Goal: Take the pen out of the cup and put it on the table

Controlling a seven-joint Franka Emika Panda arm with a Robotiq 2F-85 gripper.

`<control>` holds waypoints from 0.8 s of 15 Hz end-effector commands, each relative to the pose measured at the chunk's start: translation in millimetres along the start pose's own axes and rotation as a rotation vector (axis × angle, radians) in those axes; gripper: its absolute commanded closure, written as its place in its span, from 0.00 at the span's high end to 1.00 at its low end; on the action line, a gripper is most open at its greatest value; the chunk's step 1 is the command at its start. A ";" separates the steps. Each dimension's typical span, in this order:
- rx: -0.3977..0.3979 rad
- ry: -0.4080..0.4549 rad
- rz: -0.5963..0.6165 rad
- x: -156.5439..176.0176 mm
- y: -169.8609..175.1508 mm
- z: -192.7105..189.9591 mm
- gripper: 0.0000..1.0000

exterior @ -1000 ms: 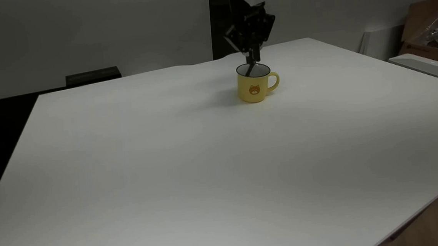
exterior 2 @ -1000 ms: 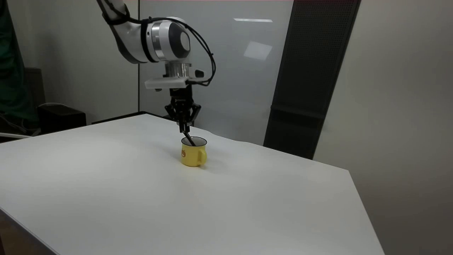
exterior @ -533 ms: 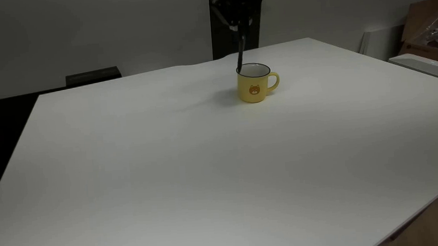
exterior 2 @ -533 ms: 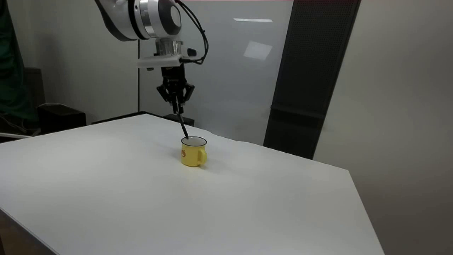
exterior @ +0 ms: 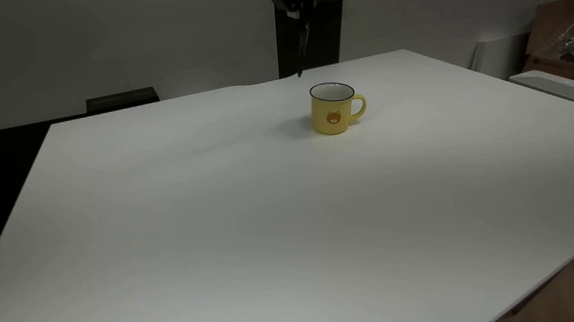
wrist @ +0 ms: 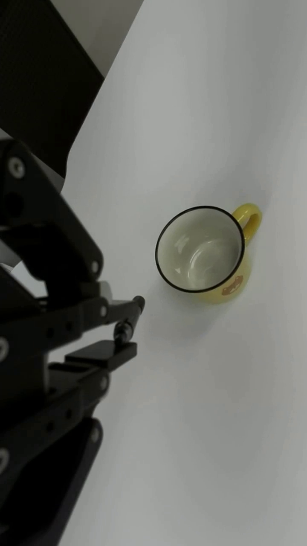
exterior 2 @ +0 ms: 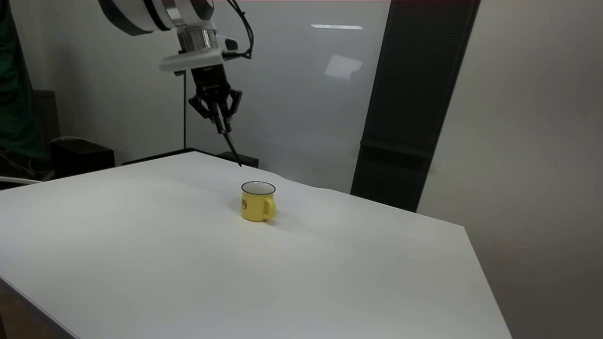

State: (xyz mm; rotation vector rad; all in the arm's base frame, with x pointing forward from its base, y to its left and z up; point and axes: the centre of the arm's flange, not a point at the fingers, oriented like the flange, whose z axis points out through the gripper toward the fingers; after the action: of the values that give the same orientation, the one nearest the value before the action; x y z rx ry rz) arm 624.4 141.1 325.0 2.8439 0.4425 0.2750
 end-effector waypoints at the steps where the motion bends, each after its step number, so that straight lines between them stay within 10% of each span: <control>1: -0.047 0.055 -0.025 -17.6 -2.1 8.9 0.05; 12: 0.165 0.076 -0.131 -43.8 -3.4 78.1 0.05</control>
State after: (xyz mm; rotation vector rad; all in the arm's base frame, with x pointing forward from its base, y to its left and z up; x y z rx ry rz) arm 605.7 122.6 251.9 2.8858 0.6225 0.3261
